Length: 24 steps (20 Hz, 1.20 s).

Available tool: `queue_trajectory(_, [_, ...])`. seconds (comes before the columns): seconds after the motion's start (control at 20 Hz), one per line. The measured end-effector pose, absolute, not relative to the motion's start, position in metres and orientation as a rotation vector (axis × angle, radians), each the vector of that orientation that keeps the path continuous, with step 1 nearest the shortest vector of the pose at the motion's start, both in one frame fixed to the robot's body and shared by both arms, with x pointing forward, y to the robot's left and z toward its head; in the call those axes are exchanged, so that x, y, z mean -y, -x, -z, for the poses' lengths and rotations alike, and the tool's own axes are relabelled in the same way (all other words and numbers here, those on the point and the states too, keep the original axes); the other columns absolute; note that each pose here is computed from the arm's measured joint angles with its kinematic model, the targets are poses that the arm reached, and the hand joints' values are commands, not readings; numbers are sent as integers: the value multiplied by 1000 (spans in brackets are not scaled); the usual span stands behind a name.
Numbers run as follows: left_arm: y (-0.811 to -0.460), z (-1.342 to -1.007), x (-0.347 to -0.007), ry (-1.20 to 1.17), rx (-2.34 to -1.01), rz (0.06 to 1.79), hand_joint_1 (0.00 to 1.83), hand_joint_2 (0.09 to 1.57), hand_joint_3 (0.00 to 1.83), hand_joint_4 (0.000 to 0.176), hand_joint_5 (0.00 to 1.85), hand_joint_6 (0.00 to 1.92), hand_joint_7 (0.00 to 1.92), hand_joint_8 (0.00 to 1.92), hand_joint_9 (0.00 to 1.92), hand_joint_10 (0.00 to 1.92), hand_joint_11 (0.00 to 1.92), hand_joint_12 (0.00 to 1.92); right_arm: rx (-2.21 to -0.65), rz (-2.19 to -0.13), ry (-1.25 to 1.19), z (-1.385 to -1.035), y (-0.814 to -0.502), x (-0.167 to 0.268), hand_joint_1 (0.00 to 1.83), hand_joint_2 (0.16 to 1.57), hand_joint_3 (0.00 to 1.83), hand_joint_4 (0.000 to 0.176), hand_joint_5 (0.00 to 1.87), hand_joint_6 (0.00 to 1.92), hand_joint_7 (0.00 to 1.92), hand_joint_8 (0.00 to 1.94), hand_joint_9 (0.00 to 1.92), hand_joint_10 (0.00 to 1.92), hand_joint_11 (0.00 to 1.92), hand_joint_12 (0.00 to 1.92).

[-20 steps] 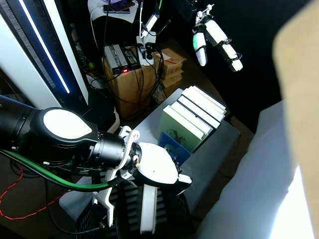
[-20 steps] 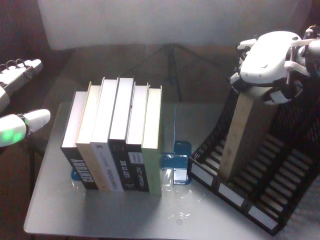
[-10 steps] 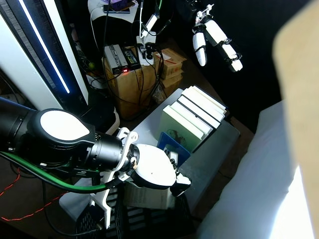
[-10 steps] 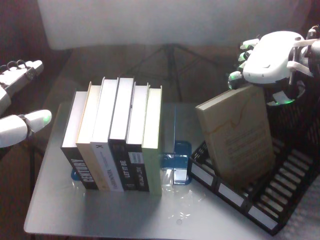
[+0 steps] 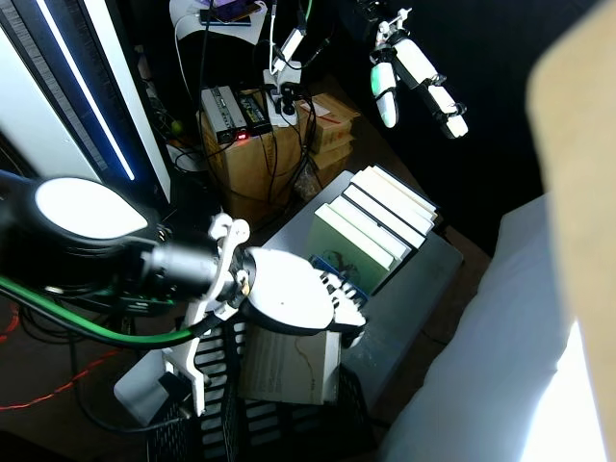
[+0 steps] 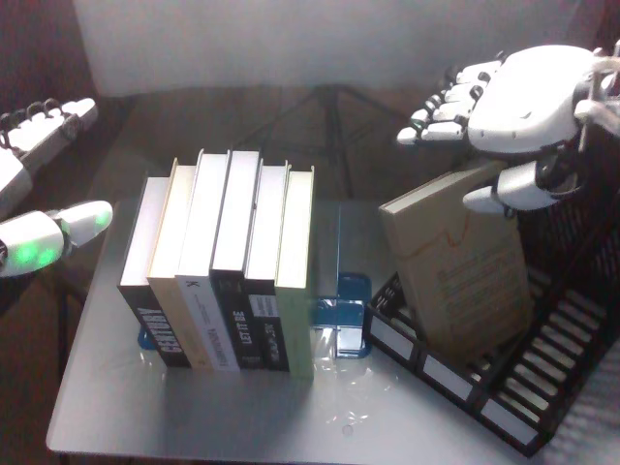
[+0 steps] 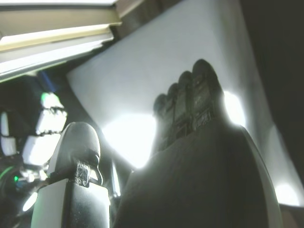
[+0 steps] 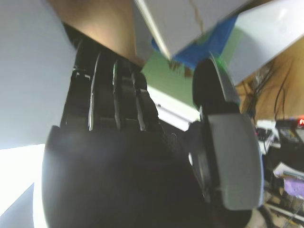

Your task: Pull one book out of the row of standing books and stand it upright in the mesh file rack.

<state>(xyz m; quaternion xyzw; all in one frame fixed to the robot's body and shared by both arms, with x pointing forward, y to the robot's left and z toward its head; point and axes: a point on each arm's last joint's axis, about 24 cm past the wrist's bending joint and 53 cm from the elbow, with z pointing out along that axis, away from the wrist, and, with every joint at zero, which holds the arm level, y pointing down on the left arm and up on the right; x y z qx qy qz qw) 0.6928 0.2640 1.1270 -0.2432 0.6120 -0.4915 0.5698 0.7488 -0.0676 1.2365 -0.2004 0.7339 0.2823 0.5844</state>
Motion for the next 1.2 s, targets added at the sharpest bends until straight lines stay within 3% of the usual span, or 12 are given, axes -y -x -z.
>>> queue_trajectory(0.15, [-694, -1147, -258, 524, -1399, 1181, 608, 1337, 0, 0, 39, 8, 0, 0, 0, 0, 0, 0, -1730, -830, 367, -1248, -739, 72, 248, 1367, 0, 0, 0, 0, 0, 0, 0, 0, 23, 11])
queue_trajectory(0.3, [-692, -1170, -238, 441, -1372, 1236, 569, 1342, 0, 18, 6, 2, 0, 0, 0, 0, 0, 0, -1641, -962, 284, -1281, -727, 86, 285, 1349, 0, 49, 0, 0, 0, 0, 3, 1, 0, 0])
queue_trajectory(0.45, [-689, -1185, -223, 385, -1355, 1279, 490, 1350, 3, 27, 0, 0, 0, 0, 0, 0, 0, 0, -1585, -1022, 242, -1299, -715, 98, 254, 1395, 11, 42, 0, 0, 0, 0, 3, 1, 10, 14])
queue_trajectory(0.5, [-689, -1193, -218, 366, -1340, 1298, 468, 1341, 0, 58, 0, 0, 0, 0, 0, 0, 0, 0, -1562, -1049, 230, -1306, -708, 101, 250, 1395, 10, 30, 0, 0, 0, 0, 0, 0, 1, 2])
queue_trajectory(0.55, [-688, -1204, -209, 333, -1325, 1322, 435, 1344, 1, 66, 0, 0, 0, 0, 0, 0, 0, 0, -1531, -1088, 214, -1315, -699, 106, 192, 1393, 0, 14, 0, 0, 0, 0, 101, 64, 0, 736])
queue_trajectory(0.65, [-684, -1220, -196, 277, -1299, 1364, 430, 1346, 2, 68, 0, 0, 0, 0, 0, 0, 0, 0, -1481, -1144, 194, -1325, -685, 113, 179, 1374, 0, 31, 0, 0, 0, 0, 91, 63, 0, 835])
queue_trajectory(0.7, [-682, -1225, -191, 253, -1293, 1381, 444, 1354, 5, 49, 0, 0, 0, 0, 0, 0, 0, 0, -1465, -1164, 191, -1327, -679, 115, 247, 1355, 0, 38, 0, 0, 0, 0, 16, 25, 0, 610])
queue_trajectory(0.85, [-674, -1228, -182, 203, -1307, 1402, 377, 1369, 10, 57, 0, 0, 0, 0, 0, 0, 0, 0, -1451, -1199, 188, -1325, -667, 117, 308, 1299, 0, 40, 0, 0, 0, 0, 24, 50, 0, 299])
queue_trajectory(0.95, [-670, -1233, -179, 181, -1296, 1420, 393, 1367, 6, 39, 0, 0, 0, 0, 0, 0, 0, 0, -1423, -1218, 190, -1327, -655, 118, 297, 1308, 0, 36, 0, 0, 0, 0, 30, 96, 0, 402])
queue_trajectory(1.1, [-662, -1247, -176, 141, -1268, 1442, 414, 1358, 1, 18, 0, 0, 0, 0, 0, 0, 0, 0, -1377, -1268, 201, -1333, -636, 118, 314, 1382, 8, 64, 0, 0, 0, 0, 9, 176, 0, 762])
queue_trajectory(1.15, [-659, -1251, -173, 117, -1260, 1451, 350, 1343, 0, 46, 2, 1, 0, 0, 0, 0, 6, 3, -1363, -1284, 200, -1334, -631, 118, 307, 1395, 9, 44, 0, 0, 0, 0, 1, 212, 0, 804])
queue_trajectory(1.2, [-657, -1253, -171, 105, -1252, 1459, 312, 1325, 10, 47, 11, 0, 0, 0, 0, 0, 0, 172, -1357, -1287, 203, -1334, -629, 118, 290, 1401, 10, 47, 0, 0, 0, 0, 0, 237, 0, 801])
